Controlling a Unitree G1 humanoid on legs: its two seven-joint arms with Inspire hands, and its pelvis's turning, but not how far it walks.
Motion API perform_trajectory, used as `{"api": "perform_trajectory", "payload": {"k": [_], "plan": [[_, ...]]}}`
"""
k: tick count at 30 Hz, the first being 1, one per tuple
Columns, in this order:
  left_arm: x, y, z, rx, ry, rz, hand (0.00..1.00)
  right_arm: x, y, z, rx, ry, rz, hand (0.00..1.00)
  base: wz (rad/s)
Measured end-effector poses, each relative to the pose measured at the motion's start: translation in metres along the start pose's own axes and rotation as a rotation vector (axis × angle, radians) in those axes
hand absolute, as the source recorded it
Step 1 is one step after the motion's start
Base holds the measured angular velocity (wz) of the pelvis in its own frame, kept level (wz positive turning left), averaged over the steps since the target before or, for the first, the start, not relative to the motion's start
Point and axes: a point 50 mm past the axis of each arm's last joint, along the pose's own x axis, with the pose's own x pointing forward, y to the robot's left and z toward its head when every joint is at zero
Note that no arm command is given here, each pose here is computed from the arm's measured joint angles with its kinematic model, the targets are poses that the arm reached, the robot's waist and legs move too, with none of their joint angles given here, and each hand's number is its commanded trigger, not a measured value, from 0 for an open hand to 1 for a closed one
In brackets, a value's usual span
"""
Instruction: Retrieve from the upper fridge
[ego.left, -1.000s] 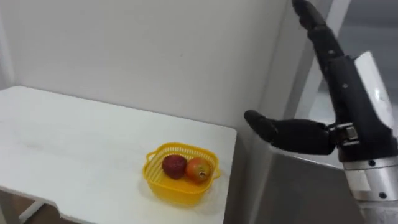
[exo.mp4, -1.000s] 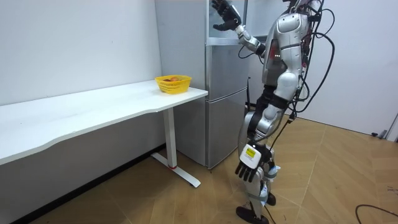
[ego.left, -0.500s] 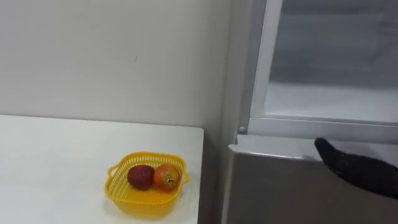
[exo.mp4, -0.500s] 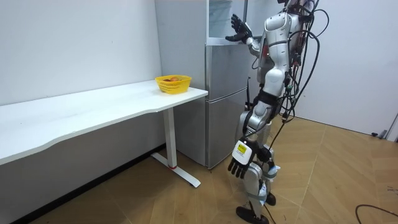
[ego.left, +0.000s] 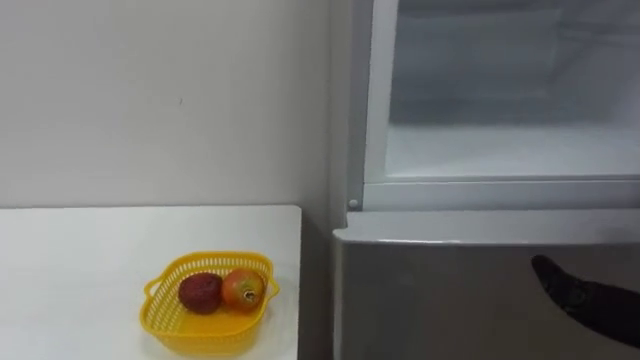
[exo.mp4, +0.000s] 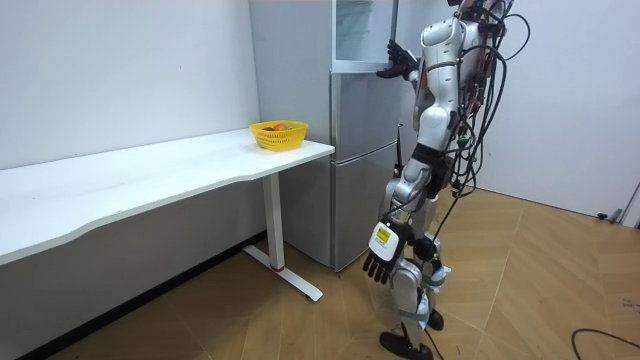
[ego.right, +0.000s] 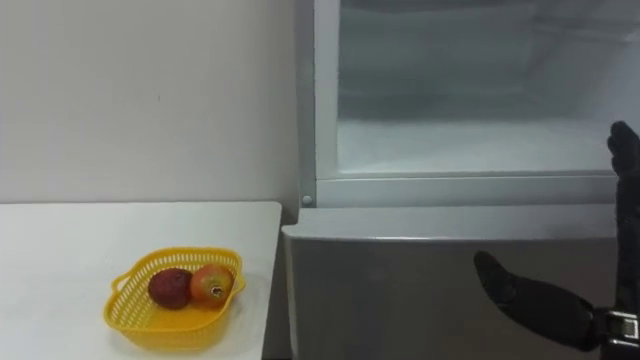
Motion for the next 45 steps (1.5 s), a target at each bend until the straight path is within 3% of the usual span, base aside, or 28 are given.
{"api": "perform_trajectory", "payload": {"k": [14,22,45], "plan": [[0.000,0.000,-0.001,0.000,0.003,0.001,0.00,-0.004,-0.001,-0.003,0.026,0.035,-0.038,0.00,-0.04],[0.000,-0.002,-0.006,-0.001,0.029,-0.005,0.00,-0.025,-0.008,-0.025,-0.022,0.157,-0.090,0.00,0.00],[0.001,0.001,0.005,0.003,-0.004,0.001,0.00,-0.053,-0.023,-0.052,-0.119,0.306,-0.133,0.00,-0.04]]}}
